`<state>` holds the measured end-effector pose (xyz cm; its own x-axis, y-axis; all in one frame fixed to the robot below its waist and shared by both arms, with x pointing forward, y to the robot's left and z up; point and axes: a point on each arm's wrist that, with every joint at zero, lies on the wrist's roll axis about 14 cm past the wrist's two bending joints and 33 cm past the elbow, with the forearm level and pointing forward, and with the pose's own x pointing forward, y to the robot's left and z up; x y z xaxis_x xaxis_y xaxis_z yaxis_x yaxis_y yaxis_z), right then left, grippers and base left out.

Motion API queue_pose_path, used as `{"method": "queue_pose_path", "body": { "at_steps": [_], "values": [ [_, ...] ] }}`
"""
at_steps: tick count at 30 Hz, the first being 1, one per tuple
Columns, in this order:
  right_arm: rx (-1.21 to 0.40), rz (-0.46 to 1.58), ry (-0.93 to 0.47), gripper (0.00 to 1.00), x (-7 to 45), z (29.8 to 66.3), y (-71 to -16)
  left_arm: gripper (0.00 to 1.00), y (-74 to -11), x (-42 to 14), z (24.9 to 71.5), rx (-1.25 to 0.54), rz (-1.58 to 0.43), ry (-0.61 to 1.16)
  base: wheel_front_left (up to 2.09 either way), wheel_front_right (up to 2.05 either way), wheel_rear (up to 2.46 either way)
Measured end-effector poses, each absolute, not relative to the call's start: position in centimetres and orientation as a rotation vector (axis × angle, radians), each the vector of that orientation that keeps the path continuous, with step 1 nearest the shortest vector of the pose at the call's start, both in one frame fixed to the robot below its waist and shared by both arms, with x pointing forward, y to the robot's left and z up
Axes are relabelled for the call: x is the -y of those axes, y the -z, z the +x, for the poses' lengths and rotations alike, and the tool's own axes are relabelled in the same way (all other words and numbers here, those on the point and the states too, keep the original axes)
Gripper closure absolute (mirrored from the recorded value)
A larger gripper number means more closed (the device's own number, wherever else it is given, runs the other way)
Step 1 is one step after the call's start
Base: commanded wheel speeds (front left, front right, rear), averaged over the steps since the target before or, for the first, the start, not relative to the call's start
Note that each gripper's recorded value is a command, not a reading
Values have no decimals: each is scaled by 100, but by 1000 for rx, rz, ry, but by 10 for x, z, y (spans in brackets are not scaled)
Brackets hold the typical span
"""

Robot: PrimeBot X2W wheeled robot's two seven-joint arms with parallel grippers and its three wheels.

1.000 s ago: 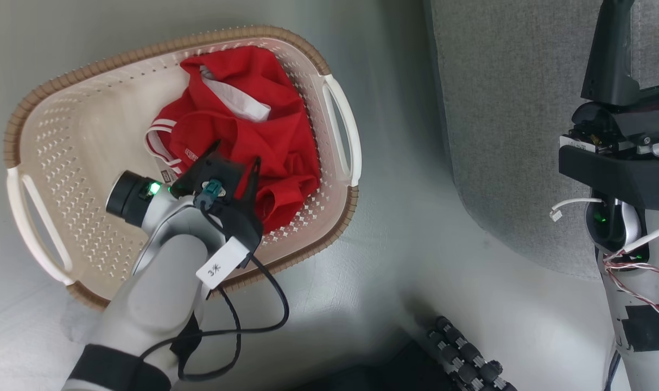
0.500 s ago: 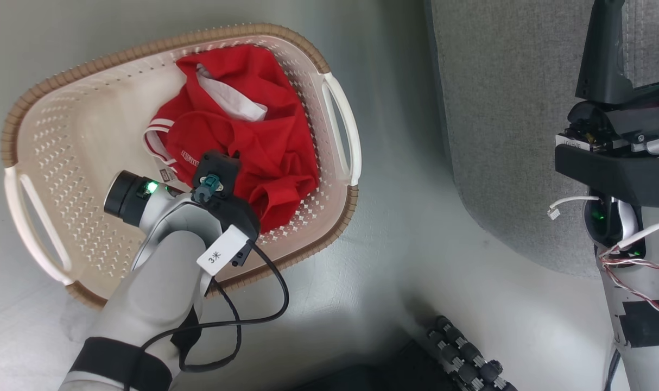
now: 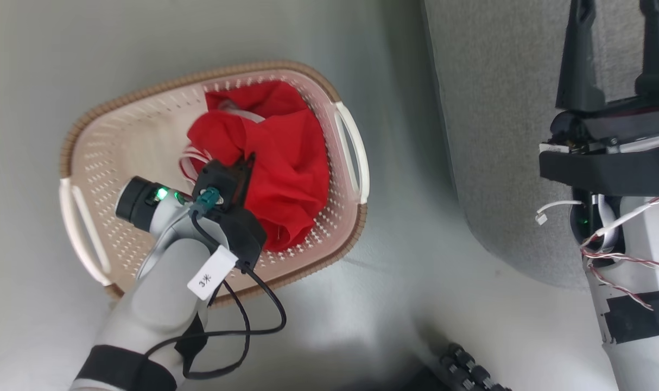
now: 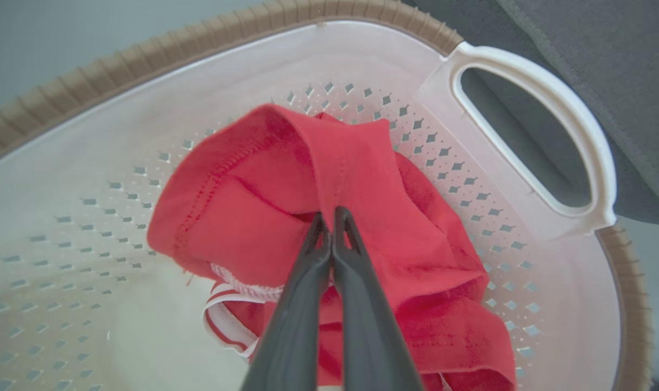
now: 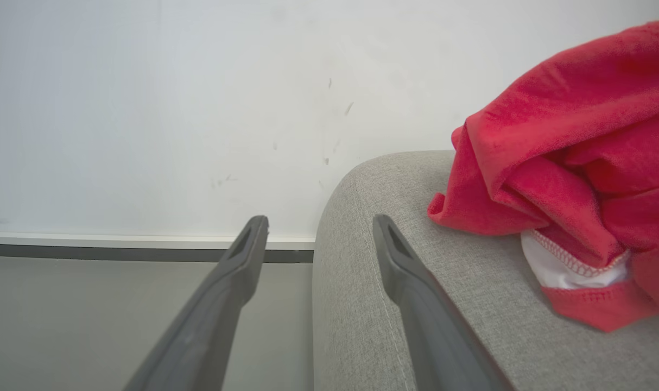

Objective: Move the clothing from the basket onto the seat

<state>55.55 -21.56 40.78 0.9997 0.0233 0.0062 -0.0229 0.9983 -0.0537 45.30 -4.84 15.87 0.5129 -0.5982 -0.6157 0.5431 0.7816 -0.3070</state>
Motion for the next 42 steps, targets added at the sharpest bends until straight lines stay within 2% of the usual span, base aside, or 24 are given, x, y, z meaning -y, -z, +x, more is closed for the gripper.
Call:
{"method": "queue_pose_path", "body": {
  "at_steps": [31,42],
  "values": [
    [53,41,-46,0,189,514,-474,100,-381,22,509,-271,-84,645,0,0,0],
    [83,57,-74,0,177,490,-500,100,-466,8,510,-91,-63,611,0,0,0]
  ]
}}
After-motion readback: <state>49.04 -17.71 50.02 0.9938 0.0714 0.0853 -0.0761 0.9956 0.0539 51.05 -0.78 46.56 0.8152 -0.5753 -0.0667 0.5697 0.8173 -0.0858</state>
